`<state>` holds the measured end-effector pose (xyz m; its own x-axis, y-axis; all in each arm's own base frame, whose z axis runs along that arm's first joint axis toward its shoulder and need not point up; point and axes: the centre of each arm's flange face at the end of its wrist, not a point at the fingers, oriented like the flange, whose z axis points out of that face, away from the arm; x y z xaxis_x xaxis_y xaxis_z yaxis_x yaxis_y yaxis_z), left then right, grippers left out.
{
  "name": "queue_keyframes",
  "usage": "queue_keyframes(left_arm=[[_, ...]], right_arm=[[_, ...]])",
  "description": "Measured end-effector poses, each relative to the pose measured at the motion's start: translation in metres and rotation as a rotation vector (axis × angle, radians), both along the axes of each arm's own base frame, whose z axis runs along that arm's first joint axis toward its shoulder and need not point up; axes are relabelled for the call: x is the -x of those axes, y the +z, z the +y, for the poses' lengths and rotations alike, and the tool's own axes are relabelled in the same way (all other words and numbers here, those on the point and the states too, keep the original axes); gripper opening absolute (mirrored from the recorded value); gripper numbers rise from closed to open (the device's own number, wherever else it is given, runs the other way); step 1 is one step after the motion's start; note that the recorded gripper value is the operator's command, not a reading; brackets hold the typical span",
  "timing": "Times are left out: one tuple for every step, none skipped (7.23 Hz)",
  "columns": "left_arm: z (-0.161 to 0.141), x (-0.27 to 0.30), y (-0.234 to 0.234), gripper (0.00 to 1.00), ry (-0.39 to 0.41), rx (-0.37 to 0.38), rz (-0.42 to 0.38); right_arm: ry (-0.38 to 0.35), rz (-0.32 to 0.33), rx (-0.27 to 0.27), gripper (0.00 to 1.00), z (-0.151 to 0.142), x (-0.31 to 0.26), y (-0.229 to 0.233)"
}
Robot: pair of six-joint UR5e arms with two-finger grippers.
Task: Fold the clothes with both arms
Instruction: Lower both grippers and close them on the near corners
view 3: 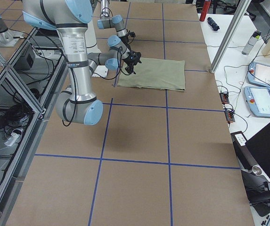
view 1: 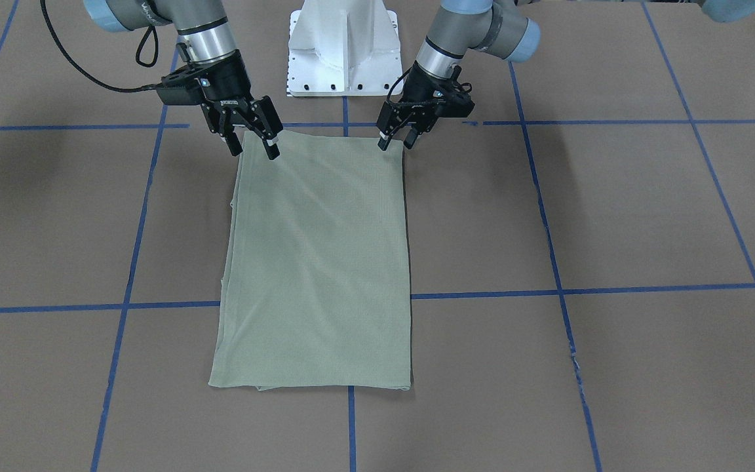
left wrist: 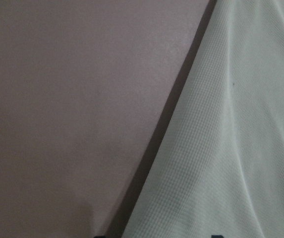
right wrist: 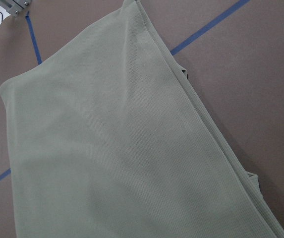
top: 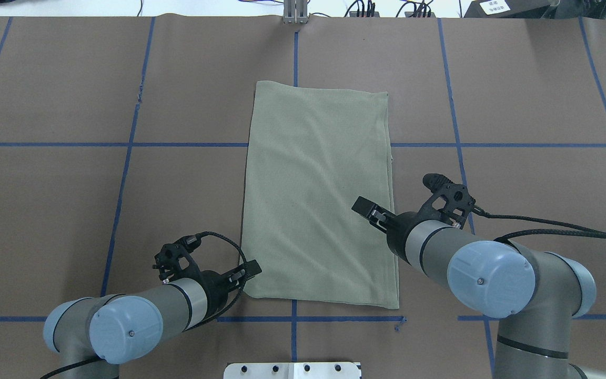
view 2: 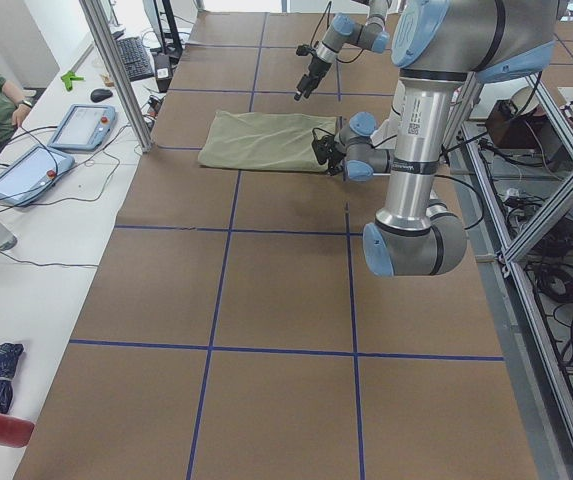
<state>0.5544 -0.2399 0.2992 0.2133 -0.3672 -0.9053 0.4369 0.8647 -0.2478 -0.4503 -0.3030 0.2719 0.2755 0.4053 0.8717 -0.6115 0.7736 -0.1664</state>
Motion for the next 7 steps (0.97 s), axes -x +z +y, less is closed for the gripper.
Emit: queue_keyframes(left_arm=[[0.0042,-0.0026,0.0003,0.77,0.007,0.000,-0.001],[0.0078,-0.0050,-0.0011,0.75,0.014,0.000,0.001],[0.0098,-0.0066,-0.0039,0.66,0.017,-0.001,0.006],[0.0105,-0.0074,-0.0054,0.67,0.018,0.000,0.009],[0.0105,-0.0077,-0.0057,0.70,0.016,-0.001,0.009],[0.0099,-0.0076,-0.0057,0.73,0.013,-0.003,0.008],[0.0085,-0.0067,-0.0059,0.73,0.010,-0.008,0.007]], right_arm=[[-0.001,0.000,0.000,1.00,0.0003,0.0002,0.0000],[-0.001,0.000,0.000,1.00,0.0005,0.0003,0.0000],[-0.001,0.000,0.000,1.00,0.0006,0.0004,0.0000],[-0.001,0.000,0.000,1.00,0.0006,0.0004,0.0000],[-0.001,0.000,0.000,1.00,0.0006,0.0004,0.0000],[-0.001,-0.002,0.000,1.00,0.0006,0.0001,-0.0004],[-0.001,-0.002,-0.001,1.00,0.0007,0.0000,-0.0007]])
